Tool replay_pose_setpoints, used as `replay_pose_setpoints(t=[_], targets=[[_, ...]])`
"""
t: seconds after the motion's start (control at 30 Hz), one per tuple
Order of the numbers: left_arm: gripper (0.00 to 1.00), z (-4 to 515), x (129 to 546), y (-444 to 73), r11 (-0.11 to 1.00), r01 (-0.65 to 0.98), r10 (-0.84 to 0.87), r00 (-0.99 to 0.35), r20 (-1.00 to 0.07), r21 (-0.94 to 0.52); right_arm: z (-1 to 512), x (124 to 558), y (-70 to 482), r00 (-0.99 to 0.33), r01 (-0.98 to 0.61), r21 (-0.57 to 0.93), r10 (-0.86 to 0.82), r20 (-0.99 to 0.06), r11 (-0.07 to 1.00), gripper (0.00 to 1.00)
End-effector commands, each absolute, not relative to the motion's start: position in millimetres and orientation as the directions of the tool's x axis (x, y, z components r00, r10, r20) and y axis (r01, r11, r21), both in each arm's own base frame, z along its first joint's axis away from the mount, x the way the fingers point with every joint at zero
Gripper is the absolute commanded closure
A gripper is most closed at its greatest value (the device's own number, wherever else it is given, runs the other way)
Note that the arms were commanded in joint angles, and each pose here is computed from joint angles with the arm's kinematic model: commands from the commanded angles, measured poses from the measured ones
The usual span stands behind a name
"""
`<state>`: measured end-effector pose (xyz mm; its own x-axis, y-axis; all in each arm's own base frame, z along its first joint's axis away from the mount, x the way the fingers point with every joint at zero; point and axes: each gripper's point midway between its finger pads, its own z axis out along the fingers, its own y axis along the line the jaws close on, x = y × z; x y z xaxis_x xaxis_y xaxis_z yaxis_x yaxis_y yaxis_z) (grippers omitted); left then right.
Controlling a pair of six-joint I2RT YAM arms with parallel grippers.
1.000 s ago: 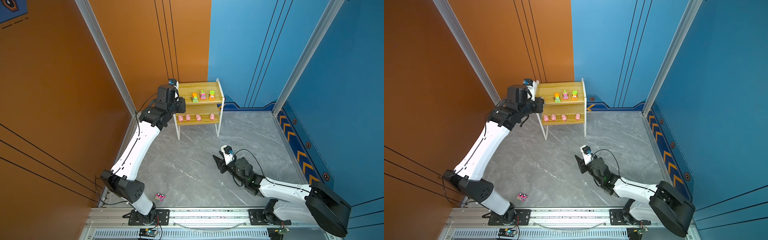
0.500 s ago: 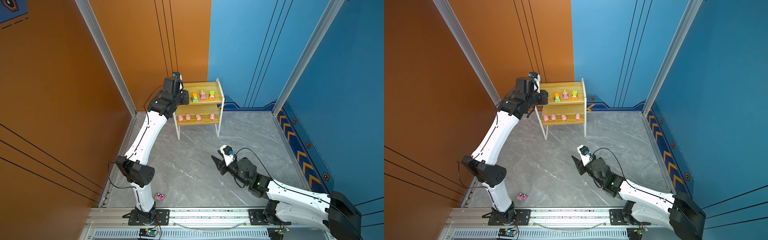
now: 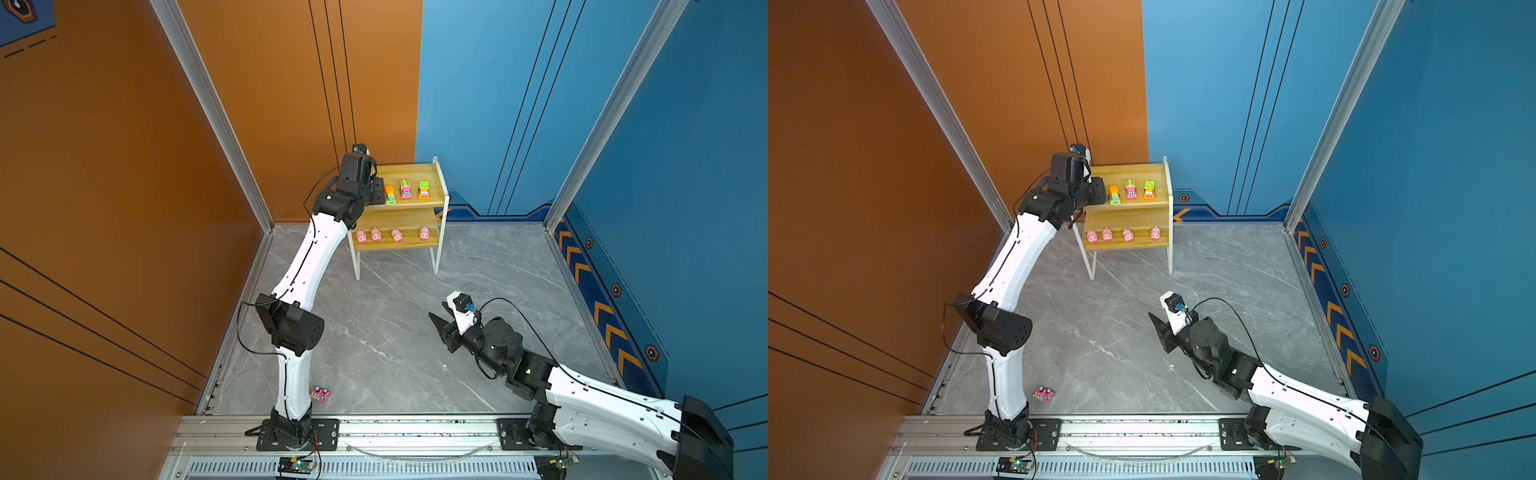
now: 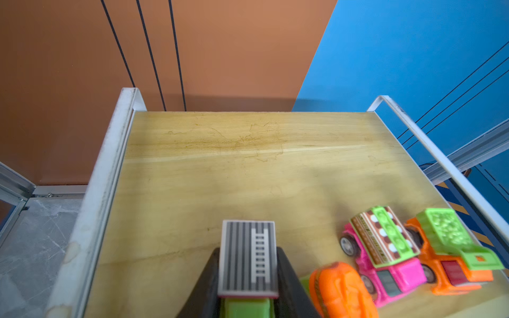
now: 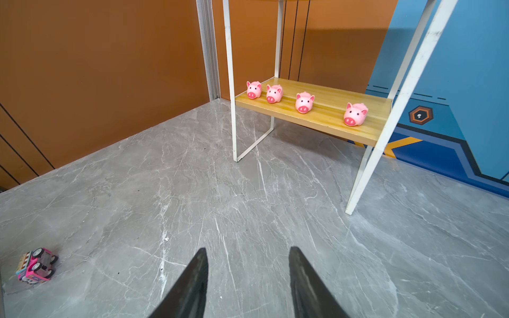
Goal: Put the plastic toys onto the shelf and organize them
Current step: 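Lower the green truck beside the cement truck and open the left gripper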
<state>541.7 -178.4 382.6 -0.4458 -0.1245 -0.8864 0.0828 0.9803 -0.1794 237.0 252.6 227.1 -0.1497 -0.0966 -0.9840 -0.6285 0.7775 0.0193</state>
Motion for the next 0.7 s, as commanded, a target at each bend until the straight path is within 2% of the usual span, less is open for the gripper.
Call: replay_pose_setpoints(t=[0.0, 0.67], targets=[[0.70, 388, 547, -168, 0.983, 0.031, -0.151, -0.423, -0.893, -0.181, 221, 236, 244, -0.158, -0.607, 0.002, -0.119, -0.980, 0.795, 0.51], [0.59, 392, 552, -176, 0.971, 0.033, -0.203, -0.411, -0.889, -0.237, 220, 235, 240, -0.160, -0.601, 0.009, -0.109, -0.981, 0.799, 0.49]])
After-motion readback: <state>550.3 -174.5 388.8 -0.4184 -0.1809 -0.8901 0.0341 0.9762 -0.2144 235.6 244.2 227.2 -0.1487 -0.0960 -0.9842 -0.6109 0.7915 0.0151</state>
